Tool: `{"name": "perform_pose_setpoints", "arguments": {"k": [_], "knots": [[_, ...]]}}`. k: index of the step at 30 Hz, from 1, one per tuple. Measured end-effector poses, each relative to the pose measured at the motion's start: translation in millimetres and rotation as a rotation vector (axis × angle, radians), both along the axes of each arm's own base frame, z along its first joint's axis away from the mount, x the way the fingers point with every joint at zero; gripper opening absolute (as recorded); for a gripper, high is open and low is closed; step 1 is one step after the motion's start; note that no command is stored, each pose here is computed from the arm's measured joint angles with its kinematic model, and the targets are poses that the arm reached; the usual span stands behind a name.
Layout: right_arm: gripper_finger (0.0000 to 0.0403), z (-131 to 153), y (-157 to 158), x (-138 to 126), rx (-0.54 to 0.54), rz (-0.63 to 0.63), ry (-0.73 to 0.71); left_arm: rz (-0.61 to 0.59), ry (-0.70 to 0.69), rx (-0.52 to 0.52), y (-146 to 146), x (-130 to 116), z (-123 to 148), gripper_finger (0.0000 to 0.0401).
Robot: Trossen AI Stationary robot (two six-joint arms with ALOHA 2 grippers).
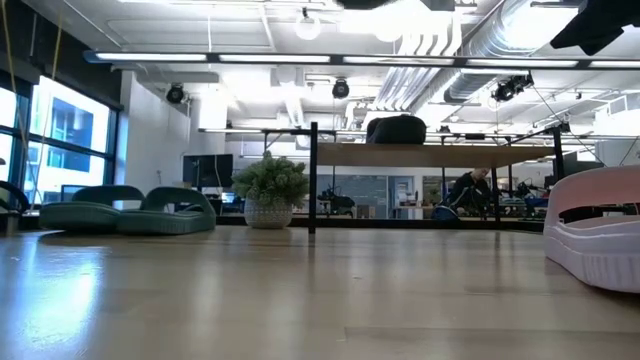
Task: Pick and place slides into the shelf
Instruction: Put the black slide on the shelf
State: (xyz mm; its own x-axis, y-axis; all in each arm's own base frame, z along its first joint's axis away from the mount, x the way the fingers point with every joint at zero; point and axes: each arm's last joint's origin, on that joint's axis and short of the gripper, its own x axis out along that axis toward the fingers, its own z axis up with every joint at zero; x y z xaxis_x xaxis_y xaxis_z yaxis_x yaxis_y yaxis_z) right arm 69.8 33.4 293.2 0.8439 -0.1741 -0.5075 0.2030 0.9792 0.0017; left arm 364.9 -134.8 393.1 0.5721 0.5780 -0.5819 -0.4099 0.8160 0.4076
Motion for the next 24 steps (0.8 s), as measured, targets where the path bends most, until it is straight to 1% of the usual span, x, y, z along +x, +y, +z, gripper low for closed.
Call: {"name": "perform_pose_setpoints", "arguments": {"k": [2, 4, 6, 8, 13, 17, 21, 24], "knots": [[0.0024, 0.1, -0.1, 0.0, 0.0, -0.003, -0.002, 0.006, -0.007, 0.124, 10.2, -3.1, 11.8, 0.0001], [0.0024, 0.1, -0.4, -0.2, 0.0, -0.005, -0.004, 0.048, -0.02, 0.245, 24.5, 0.8, 19.3, 0.0001], [0.0024, -0.1, -0.3, -0.1, -0.001, -0.006, -0.002, 0.09, -0.004, 0.32, 42.6, 8.2, 22.0, 0.0001], [0.0024, -0.1, -0.2, -0.1, -0.002, -0.006, -0.002, 0.11, 0.022, 0.353, 62.8, 16.3, 24.1, 0.0001], [0.0024, 0.0, -0.3, -0.1, -0.001, -0.005, -0.003, 0.181, 0.092, 0.379, 123.2, 33.1, 22.9, 0.0], [0.0024, 0.0, -0.3, -0.1, -0.001, -0.005, -0.003, 0.22, 0.18, 0.395, 165.5, 34.0, 21.1, 0.0], [0.0024, -0.1, -0.3, -0.2, -0.002, -0.006, -0.002, 0.237, 0.21, 0.345, 204.0, 30.8, 20.4, 0.0], [0.0024, -0.1, -0.3, -0.2, -0.002, -0.006, -0.002, 0.244, 0.204, 0.329, 228.6, 30.6, 21.5, 0.0]]}}
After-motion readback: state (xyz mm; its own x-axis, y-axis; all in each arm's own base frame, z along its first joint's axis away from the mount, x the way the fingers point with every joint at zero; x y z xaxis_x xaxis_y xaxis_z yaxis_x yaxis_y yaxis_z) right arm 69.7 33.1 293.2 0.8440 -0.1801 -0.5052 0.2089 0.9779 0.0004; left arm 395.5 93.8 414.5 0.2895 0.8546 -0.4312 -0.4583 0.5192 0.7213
